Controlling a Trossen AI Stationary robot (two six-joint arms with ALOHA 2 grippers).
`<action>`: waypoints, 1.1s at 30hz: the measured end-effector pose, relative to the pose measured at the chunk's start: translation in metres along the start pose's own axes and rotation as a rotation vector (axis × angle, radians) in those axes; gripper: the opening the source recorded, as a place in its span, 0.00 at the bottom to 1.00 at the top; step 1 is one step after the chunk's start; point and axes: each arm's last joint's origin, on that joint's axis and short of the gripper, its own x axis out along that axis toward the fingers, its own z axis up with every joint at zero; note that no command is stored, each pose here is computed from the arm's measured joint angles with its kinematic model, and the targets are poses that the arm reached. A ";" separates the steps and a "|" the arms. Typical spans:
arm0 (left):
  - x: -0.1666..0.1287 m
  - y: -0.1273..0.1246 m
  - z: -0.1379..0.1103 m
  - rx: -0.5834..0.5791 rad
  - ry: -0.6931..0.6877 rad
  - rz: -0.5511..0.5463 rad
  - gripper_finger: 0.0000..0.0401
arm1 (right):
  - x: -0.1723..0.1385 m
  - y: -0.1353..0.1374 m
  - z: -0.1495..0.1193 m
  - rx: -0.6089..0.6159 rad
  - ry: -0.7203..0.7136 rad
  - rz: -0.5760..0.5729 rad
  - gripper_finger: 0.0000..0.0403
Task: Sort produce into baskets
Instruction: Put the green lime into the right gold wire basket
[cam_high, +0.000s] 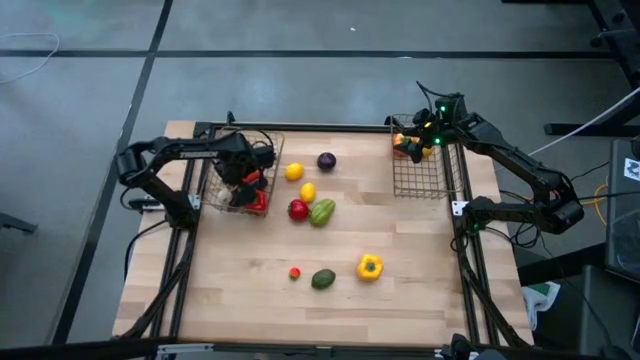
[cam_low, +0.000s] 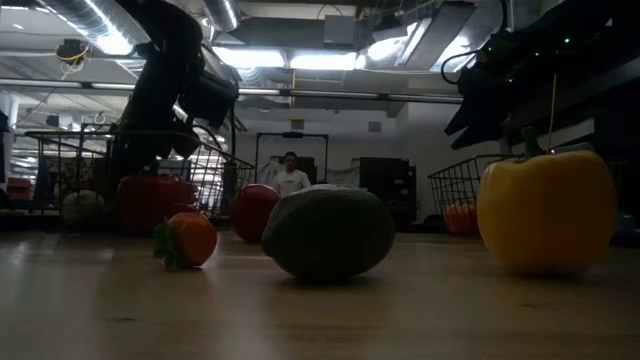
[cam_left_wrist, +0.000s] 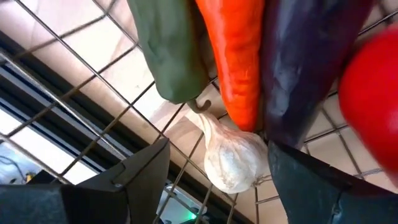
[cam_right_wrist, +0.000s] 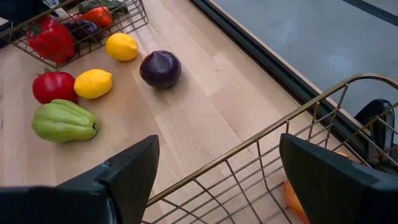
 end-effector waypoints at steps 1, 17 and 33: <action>-0.003 0.001 0.000 0.000 -0.014 -0.004 0.66 | 0.000 0.000 0.000 0.000 0.000 0.000 0.82; -0.081 0.006 0.012 -0.002 -0.319 -0.095 0.66 | 0.000 0.000 -0.002 0.010 0.017 0.003 0.82; -0.110 -0.022 0.012 0.040 -0.487 -0.152 0.66 | 0.000 0.001 -0.003 -0.031 0.024 0.005 0.82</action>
